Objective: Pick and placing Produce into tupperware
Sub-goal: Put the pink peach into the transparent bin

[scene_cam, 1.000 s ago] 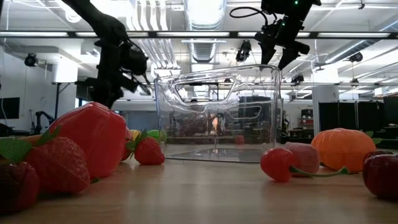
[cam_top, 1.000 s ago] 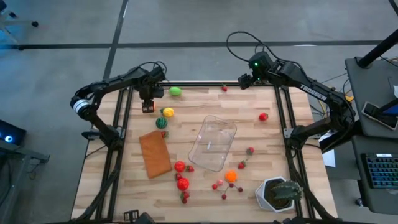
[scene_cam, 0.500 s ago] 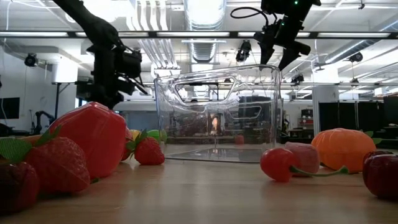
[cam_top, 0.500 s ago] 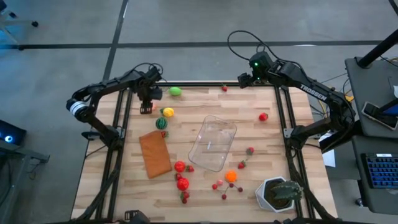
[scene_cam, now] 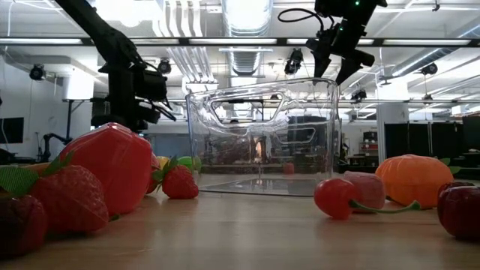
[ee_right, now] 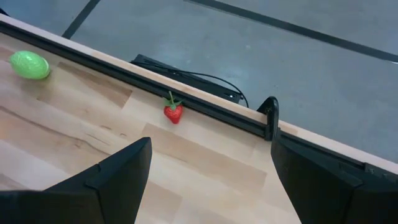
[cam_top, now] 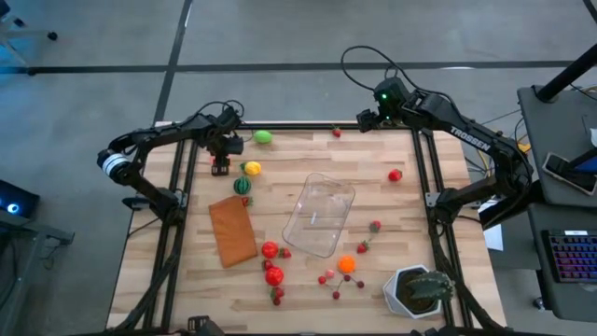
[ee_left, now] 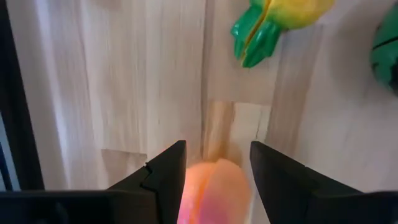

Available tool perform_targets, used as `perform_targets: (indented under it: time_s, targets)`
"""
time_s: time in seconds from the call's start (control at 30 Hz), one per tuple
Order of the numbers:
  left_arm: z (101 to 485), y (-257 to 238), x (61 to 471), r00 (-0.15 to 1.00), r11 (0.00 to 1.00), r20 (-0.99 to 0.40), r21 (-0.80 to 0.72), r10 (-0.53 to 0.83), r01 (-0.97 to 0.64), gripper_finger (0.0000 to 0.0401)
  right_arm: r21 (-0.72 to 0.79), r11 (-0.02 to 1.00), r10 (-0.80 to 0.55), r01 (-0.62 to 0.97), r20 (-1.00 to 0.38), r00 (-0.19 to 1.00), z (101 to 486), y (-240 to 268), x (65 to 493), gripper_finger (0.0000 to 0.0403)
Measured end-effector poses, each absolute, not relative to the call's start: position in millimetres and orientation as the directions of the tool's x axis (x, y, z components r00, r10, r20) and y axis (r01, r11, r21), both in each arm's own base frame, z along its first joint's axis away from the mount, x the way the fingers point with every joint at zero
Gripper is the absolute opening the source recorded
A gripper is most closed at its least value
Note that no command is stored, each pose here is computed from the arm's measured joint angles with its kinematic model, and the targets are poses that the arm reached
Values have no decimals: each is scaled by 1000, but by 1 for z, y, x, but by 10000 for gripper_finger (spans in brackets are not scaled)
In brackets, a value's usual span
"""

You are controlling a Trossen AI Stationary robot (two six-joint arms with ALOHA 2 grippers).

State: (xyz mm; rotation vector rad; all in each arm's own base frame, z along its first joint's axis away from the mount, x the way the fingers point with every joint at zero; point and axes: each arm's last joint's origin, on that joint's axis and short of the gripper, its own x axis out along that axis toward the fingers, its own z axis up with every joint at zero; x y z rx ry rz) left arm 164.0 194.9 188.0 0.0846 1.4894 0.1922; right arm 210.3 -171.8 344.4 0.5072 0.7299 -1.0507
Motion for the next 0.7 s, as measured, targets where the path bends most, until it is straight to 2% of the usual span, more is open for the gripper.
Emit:
perform_targets:
  time_s: [0.2,0.47,0.7]
  targets:
    - [194,197,163,11,970,-973,229,231,-85,164,34,420,-592,907,-747,303,344,-172,210,322]
    - [225,194,160,35,942,-961,261,274,-210,164,32,423,-592,905,-747,303,344,-172,210,322]
    - [228,183,149,-26,921,-965,257,261,-292,178,31,423,-592,906,-747,302,344,-172,210,322]
